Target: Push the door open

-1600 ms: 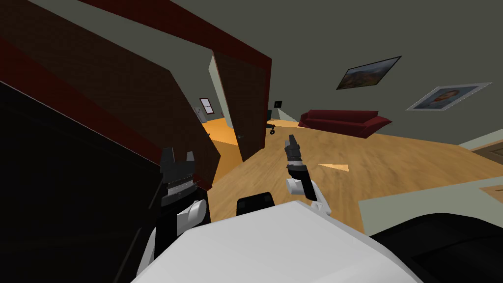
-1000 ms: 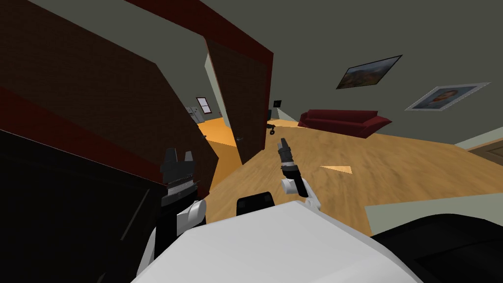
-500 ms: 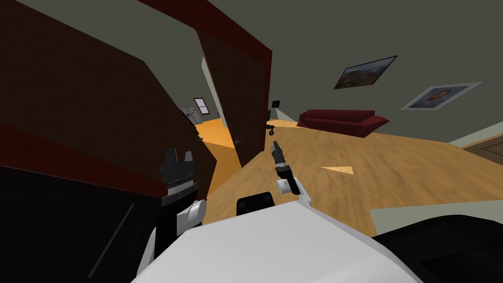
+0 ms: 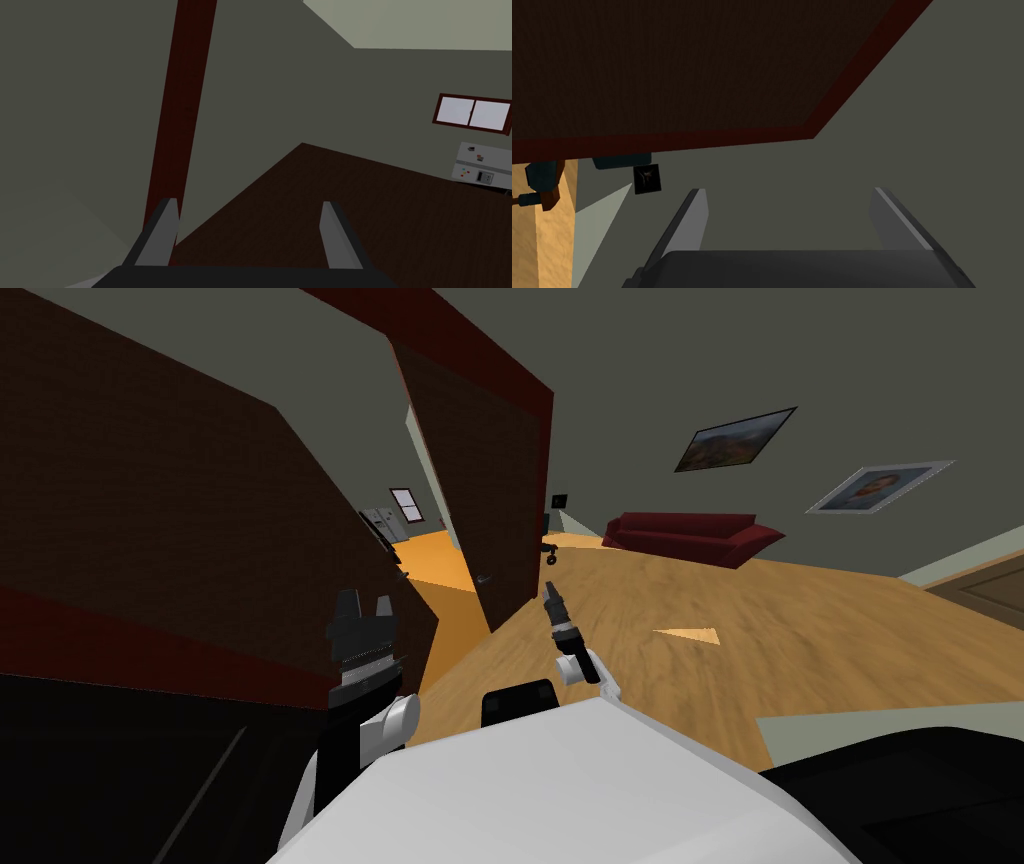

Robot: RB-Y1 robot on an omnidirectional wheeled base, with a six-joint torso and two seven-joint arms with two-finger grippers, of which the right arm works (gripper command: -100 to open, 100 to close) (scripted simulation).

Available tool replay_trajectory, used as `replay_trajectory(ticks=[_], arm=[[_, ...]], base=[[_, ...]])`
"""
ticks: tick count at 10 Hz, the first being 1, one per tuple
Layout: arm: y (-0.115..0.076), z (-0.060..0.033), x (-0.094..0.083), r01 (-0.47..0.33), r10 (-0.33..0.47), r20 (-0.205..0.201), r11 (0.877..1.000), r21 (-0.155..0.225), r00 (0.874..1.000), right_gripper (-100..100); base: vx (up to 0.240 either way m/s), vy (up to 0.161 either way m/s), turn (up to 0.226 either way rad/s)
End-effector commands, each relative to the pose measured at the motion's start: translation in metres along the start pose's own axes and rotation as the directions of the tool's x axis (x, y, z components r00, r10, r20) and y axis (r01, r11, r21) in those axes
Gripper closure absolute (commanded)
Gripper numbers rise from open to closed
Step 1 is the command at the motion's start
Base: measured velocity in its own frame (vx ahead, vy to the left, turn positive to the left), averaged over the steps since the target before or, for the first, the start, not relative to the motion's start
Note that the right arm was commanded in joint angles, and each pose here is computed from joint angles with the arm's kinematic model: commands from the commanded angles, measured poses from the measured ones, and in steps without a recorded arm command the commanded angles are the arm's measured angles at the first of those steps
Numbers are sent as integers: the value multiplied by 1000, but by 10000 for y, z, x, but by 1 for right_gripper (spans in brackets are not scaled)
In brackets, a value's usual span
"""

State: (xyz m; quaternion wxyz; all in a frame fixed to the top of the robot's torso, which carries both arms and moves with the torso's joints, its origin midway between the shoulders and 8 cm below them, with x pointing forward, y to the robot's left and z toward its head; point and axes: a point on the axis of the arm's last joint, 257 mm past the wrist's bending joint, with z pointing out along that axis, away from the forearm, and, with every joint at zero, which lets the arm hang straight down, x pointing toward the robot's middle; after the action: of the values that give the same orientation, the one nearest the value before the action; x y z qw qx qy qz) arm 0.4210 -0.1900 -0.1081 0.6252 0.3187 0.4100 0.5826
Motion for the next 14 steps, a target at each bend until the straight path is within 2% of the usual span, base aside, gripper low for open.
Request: replay_trajectory(ticks=[1, 7, 14], arm=[[-97, -16, 123, -22, 23, -26, 1000, 13, 999, -100], [-437, -117, 641, -97, 105, -121, 993, 69, 987, -100], [-799, -338, 1260, -164, 196, -232, 975, 150, 953, -100]], base=[[94, 5, -38], [97, 11, -40], [103, 12, -40]])
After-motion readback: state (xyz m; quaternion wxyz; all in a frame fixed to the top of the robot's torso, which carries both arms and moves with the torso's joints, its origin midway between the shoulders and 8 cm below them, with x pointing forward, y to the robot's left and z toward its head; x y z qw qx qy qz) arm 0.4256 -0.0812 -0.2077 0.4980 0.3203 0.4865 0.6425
